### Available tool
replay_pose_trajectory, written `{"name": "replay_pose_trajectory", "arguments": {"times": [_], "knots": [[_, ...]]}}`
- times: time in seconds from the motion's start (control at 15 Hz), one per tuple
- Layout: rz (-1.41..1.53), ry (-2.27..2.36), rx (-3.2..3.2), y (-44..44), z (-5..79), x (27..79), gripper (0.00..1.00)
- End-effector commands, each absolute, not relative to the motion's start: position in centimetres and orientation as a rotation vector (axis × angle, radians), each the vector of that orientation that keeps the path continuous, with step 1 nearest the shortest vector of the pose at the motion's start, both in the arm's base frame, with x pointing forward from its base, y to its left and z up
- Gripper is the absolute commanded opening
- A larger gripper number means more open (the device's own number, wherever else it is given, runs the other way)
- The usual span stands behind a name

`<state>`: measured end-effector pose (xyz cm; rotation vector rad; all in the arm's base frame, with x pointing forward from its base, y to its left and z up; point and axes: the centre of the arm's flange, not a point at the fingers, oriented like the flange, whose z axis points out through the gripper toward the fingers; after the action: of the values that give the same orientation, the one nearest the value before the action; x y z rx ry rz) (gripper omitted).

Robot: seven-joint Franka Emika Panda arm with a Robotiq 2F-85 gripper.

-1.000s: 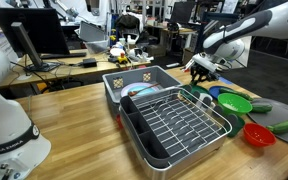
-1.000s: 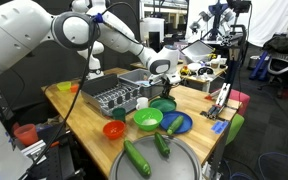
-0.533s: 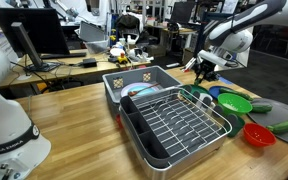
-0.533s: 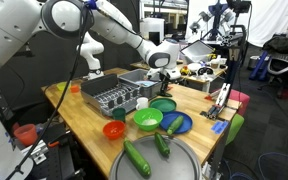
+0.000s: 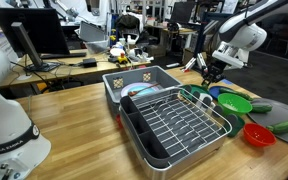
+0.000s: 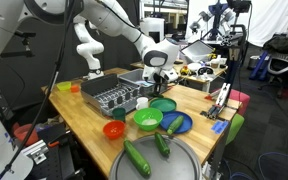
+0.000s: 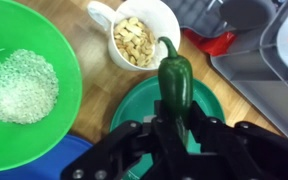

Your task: Take the zucchini on the green plate and put it on the grey plate

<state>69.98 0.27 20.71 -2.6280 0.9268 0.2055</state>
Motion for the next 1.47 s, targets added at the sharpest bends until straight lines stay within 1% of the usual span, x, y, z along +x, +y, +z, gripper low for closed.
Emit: {"name": "replay_pose_trajectory", "arguments": {"times": [0.0, 0.2, 0.4, 0.53, 0.6, 0.67, 1.13, 1.2, 1.4], "knots": [[0.302, 0.741, -2.652, -0.5, 21.4, 65.8, 0.07], [0.381, 0.639, -2.7, -1.0, 21.2, 63.7, 0.07], [0.397, 0.534, -2.723, -1.1, 21.3, 62.3, 0.07], [0.386, 0.487, -2.723, -1.2, 21.5, 61.9, 0.07], [0.393, 0.544, -2.719, -0.8, 20.7, 63.4, 0.07], [0.391, 0.538, -2.72, -0.8, 20.9, 63.3, 0.27], [0.395, 0.539, -2.72, -0.7, 20.6, 63.3, 0.27], [0.396, 0.539, -2.72, -0.7, 20.6, 63.3, 0.07], [0.372, 0.403, -2.802, -0.6, 21.5, 61.8, 0.07]]}}
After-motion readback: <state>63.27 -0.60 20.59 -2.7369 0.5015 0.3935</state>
